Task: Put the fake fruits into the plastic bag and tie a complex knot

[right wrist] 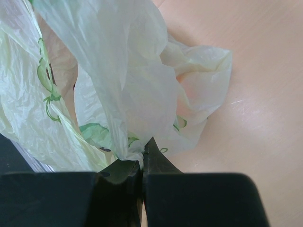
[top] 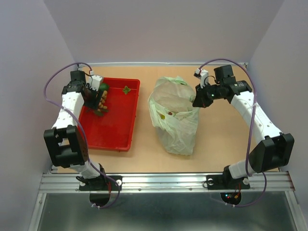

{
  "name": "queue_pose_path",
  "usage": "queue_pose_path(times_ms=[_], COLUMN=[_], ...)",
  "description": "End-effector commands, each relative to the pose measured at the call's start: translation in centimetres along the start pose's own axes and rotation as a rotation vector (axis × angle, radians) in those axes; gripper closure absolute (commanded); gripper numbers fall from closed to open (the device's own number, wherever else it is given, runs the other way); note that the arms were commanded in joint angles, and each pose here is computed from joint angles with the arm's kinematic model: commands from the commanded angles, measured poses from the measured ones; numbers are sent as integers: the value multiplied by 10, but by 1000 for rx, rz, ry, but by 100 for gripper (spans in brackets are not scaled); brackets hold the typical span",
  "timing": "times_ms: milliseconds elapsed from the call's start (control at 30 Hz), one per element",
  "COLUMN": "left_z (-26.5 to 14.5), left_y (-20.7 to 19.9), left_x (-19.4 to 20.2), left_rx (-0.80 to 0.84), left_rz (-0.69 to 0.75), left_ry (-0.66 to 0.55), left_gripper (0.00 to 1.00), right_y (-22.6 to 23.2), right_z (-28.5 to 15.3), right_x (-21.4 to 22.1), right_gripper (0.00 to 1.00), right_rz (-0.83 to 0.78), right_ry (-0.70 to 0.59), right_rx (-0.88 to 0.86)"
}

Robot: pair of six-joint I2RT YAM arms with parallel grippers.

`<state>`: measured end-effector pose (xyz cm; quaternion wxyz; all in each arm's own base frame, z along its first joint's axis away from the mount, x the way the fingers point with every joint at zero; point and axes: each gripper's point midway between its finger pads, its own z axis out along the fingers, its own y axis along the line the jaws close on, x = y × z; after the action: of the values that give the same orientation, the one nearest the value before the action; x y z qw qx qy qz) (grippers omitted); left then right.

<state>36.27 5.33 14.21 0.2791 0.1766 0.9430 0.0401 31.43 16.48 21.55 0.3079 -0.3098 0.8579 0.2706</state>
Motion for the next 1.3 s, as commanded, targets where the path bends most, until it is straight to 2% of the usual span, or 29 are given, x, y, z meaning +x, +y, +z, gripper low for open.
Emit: queue_pose_path(times_ms=[0, 233, 433, 500, 567, 600, 633, 667, 700, 733, 800, 933, 1033, 1167, 1233, 1267], left_z=[4, 29, 48, 53, 56, 55, 51, 41, 39, 22, -2, -97, -170, -224, -249, -266], left_y=[27, 24, 18, 17, 15, 14, 13, 9, 11, 8, -6, -38, -74, -93, -120, -127], left_x=[8, 21, 30, 33, 35, 29, 25, 11, 8, -12, -40, -102, -139, -179, -191, -208], left_rx=[-118, -73, -36, -27, -14, 0, 7, 36, 36, 61, 144, 305, 401, 335, 351, 339], left_rz=[26, 60, 35, 30, 26, 24, 18, 19, 22, 24, 26, 109, 238, 265, 273, 288], left_ry=[41, 119, 164, 175, 190, 173, 156, 107, 105, 32, -77, -373, -599, -792, -882, -982], left_gripper=[28, 30, 41, 49, 61, 74, 79, 91, 97, 100, 100, 100, 100, 100, 100, 100], right_y=[10, 9, 9, 9, 8, 8, 7, 7, 7, 7, 6, 5, 4, 5, 7, 8], right_z=[-6, -7, -5, -5, -5, -5, -5, -5, -5, -5, -5, -4, -3, -1, -1, -1], right_x=[-6, -7, -5, -5, -5, -5, -5, -5, -5, -5, -6, -6, -8, -11, -14, -14], right_gripper=[99, 99, 100, 99, 100, 100, 99, 100, 100, 100, 100, 100, 99, 100, 100, 99], right_rz=[-21, -19, -17, -17, -21, -23, -23, -26, -27, -29, -29, -31, -31, -25, -17, -17], right_ry=[-41, -44, -40, -40, -40, -40, -40, -39, -39, -39, -38, -36, -37, -41, -45, -47], right_rx=[-16, -11, -10, -10, -7, -6, -1, -2, -2, -2, 1, 3, -1, -16, -28, -32])
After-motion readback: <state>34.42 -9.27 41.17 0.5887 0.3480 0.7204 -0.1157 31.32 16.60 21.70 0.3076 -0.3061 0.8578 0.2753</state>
